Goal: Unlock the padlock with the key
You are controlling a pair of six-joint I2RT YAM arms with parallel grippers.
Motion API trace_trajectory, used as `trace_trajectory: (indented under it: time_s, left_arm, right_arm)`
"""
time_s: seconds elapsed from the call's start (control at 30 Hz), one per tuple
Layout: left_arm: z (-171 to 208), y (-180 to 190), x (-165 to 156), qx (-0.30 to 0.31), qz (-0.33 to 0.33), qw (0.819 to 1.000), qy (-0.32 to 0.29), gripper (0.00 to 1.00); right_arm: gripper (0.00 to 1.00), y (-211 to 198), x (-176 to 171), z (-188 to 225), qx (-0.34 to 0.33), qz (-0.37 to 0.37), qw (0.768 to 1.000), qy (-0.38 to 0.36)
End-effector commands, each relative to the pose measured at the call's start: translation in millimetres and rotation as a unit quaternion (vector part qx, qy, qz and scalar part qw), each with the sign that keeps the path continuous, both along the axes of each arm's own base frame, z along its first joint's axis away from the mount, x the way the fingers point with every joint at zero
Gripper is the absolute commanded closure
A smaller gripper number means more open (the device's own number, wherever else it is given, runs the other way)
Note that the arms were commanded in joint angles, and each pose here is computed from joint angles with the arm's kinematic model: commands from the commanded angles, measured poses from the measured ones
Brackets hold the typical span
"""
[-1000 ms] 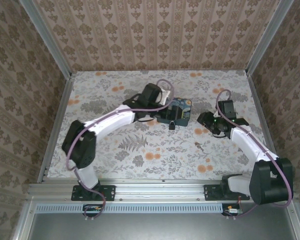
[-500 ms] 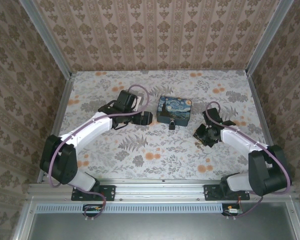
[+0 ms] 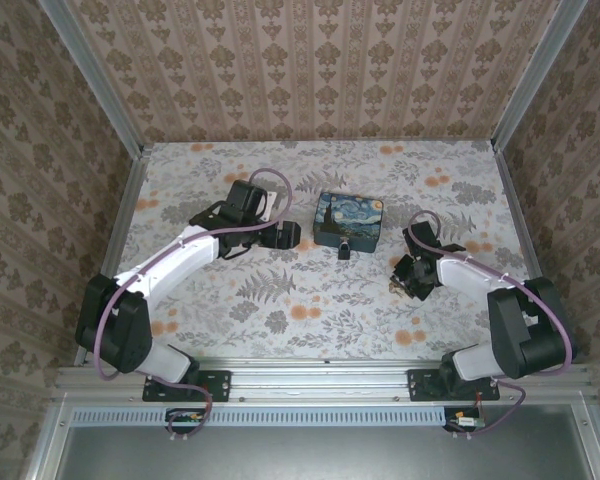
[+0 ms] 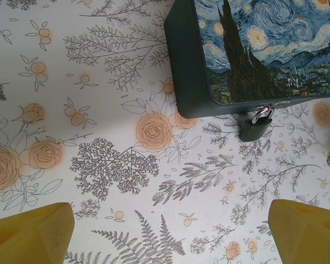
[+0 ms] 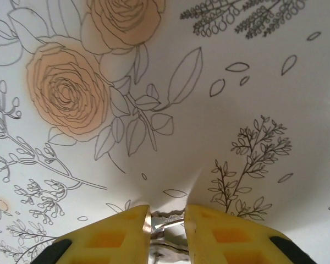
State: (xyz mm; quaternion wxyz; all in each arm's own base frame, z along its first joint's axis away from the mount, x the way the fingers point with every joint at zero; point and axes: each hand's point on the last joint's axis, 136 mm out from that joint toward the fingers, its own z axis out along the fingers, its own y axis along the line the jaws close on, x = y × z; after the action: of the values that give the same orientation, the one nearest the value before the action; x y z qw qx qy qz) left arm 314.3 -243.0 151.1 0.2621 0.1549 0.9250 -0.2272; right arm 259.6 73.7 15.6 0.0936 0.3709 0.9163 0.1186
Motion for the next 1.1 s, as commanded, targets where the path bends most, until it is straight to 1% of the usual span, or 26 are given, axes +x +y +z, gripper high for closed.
trace_trajectory:
  time_s: [0.0,0.13,0.3,0.5,0.73,0.83,0.93,1.0,1.07]
  left_arm:
    - [7,2,0,-0.008,-0.008,1.0,-0.012,0.08]
    - [7,3,-1,-0.006,-0.008,1.0,-0.011,0.08]
    - [9,4,-1,-0.006,-0.008,1.0,-0.012,0.08]
    - [9,3,-3,-0.009,-0.007,1.0,-0.008,0.08]
    - [7,8,-8,-0.007,-0.002,1.0,-0.008,0.08]
    - [8,11,-10,-0.005,0.002,1.0,-0.01,0.08]
    - [9,13,-11,-0.004,0.004,1.0,-0.01,0.08]
    - [9,14,-12,-0.002,0.003,1.0,-0.009,0.08]
    - [9,15,-13,0.0,0.004,1.0,-0.009,0.08]
  right_arm:
    - [0.76,-2,1,-7,-0.006,-0.013,1.0,0.01]
    - [0.73,2,-1,-8,0.004,-0.007,1.0,0.011]
    - [0.69,6,4,5,0.007,0.017,1.0,-0.003]
    - [0.69,16,7,5,0.017,0.046,0.999,0.0]
    - [0.69,19,-1,-6,0.01,0.059,0.998,0.024]
    - [0.64,16,-2,1,0.002,0.061,0.998,0.019]
    - [0.56,11,-3,17,-0.017,0.081,0.996,0.016]
    - [0.53,10,-2,29,-0.025,0.101,0.994,0.012]
    - [0.53,11,-5,34,-0.027,0.119,0.992,0.015]
